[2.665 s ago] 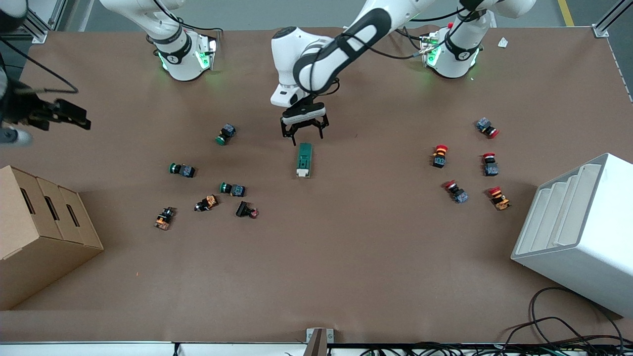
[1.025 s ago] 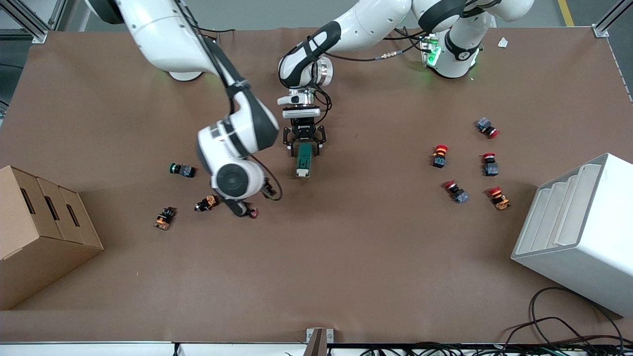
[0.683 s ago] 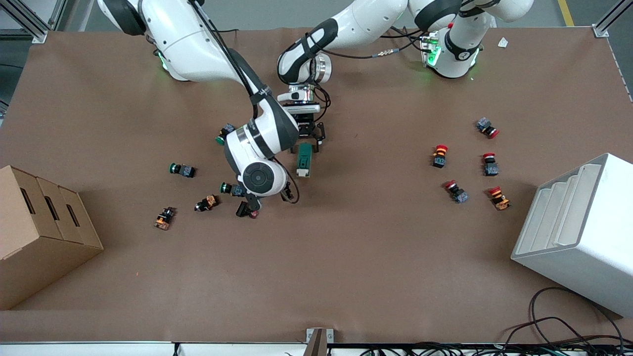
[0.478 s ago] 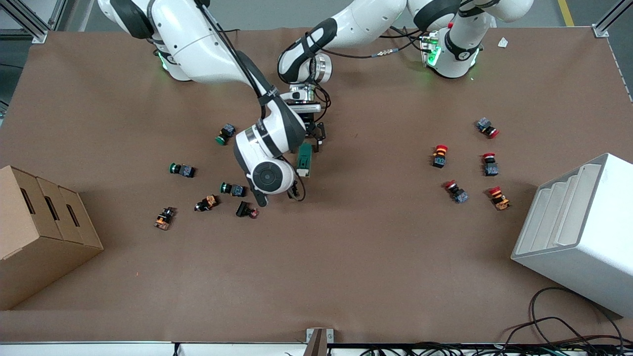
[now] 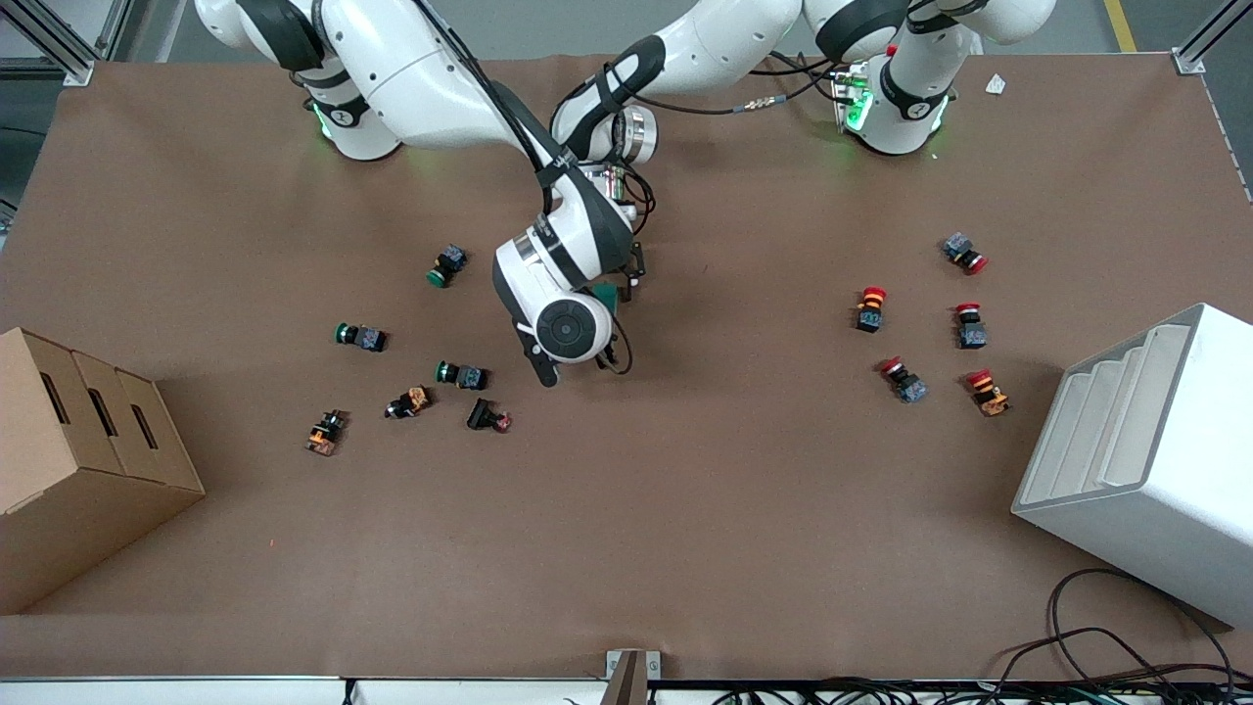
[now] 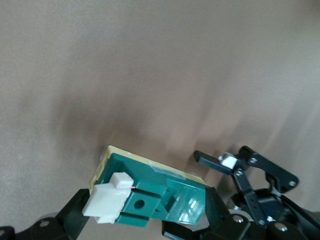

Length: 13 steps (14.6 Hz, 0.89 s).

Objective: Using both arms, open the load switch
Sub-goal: 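Push the white lever over with the right gripper to close it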

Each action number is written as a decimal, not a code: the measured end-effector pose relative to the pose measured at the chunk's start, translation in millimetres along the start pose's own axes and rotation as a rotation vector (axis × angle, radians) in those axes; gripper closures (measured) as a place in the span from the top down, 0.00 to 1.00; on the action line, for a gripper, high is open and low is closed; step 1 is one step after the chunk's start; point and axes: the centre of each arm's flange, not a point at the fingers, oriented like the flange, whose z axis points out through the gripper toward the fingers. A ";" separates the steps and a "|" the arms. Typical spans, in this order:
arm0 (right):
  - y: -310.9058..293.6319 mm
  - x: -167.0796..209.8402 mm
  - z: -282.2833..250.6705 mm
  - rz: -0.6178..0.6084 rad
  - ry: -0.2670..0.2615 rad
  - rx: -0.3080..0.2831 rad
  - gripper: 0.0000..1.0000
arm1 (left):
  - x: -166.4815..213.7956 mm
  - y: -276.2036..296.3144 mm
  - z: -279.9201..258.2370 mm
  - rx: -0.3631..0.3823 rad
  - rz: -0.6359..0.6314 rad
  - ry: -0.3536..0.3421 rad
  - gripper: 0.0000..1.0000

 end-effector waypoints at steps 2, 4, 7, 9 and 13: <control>7.1 -7.0 -11.2 -0.014 -0.001 -0.056 1.00 | -0.2 -0.2 0.2 0.000 0.000 0.001 1.00; 15.4 -12.6 -19.5 -0.026 0.001 -0.109 1.00 | -0.3 -0.5 0.7 0.001 0.000 0.002 1.00; 22.6 -15.4 -23.5 -0.033 0.005 -0.156 1.00 | -0.8 -1.0 1.6 0.002 0.001 0.004 1.00; 25.8 -16.9 -20.9 -0.036 0.009 -0.180 1.00 | -1.0 -1.1 1.7 0.002 0.002 0.004 1.00; 29.9 -24.5 -10.7 -0.046 0.019 -0.206 1.00 | -1.1 -1.1 1.7 0.002 0.002 0.005 1.00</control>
